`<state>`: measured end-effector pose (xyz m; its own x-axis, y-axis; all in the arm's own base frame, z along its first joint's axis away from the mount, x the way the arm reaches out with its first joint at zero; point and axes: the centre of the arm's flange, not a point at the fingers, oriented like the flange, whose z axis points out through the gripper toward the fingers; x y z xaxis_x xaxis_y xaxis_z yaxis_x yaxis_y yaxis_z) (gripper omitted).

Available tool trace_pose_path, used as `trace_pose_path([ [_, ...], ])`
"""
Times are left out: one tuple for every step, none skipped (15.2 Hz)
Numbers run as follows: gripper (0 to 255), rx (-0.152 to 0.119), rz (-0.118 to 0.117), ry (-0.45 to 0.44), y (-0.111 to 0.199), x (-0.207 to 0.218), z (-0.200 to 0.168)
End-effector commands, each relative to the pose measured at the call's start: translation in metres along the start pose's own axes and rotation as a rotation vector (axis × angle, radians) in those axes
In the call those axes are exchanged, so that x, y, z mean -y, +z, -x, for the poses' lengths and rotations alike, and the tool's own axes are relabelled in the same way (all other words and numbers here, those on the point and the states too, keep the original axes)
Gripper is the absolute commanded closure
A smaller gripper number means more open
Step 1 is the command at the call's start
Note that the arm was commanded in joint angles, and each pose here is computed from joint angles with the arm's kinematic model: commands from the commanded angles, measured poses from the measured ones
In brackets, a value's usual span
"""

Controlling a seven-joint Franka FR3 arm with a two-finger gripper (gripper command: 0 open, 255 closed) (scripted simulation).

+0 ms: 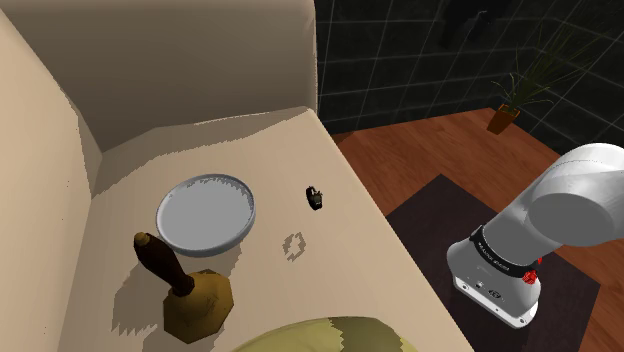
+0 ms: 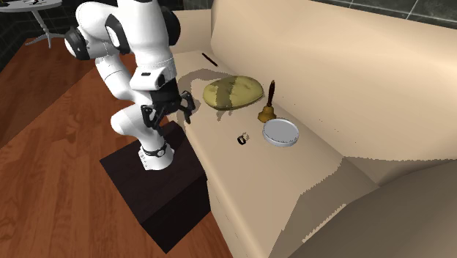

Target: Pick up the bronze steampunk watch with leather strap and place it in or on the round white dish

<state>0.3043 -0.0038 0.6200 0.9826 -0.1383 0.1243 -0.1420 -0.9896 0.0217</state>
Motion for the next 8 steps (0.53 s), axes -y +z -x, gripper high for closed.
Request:
trace_pose_path([
  [0, 0.0, 0.0, 0.0, 0.0, 0.0, 0.0],
  [0, 0.003, 0.006, -0.001, 0.007, 0.012, 0.001],
  [0, 0.005, 0.011, -0.002, 0.014, 0.024, 0.002],
  [0, 0.008, 0.017, -0.002, 0.021, 0.036, 0.004],
  [0, 0.01, 0.023, -0.003, 0.028, 0.048, 0.005],
  [0, 0.013, 0.028, -0.004, 0.035, 0.06, 0.006],
  [0, 0.015, 0.034, -0.005, 0.042, 0.072, 0.007],
  [0, 0.018, 0.04, -0.005, 0.049, 0.084, 0.009],
])
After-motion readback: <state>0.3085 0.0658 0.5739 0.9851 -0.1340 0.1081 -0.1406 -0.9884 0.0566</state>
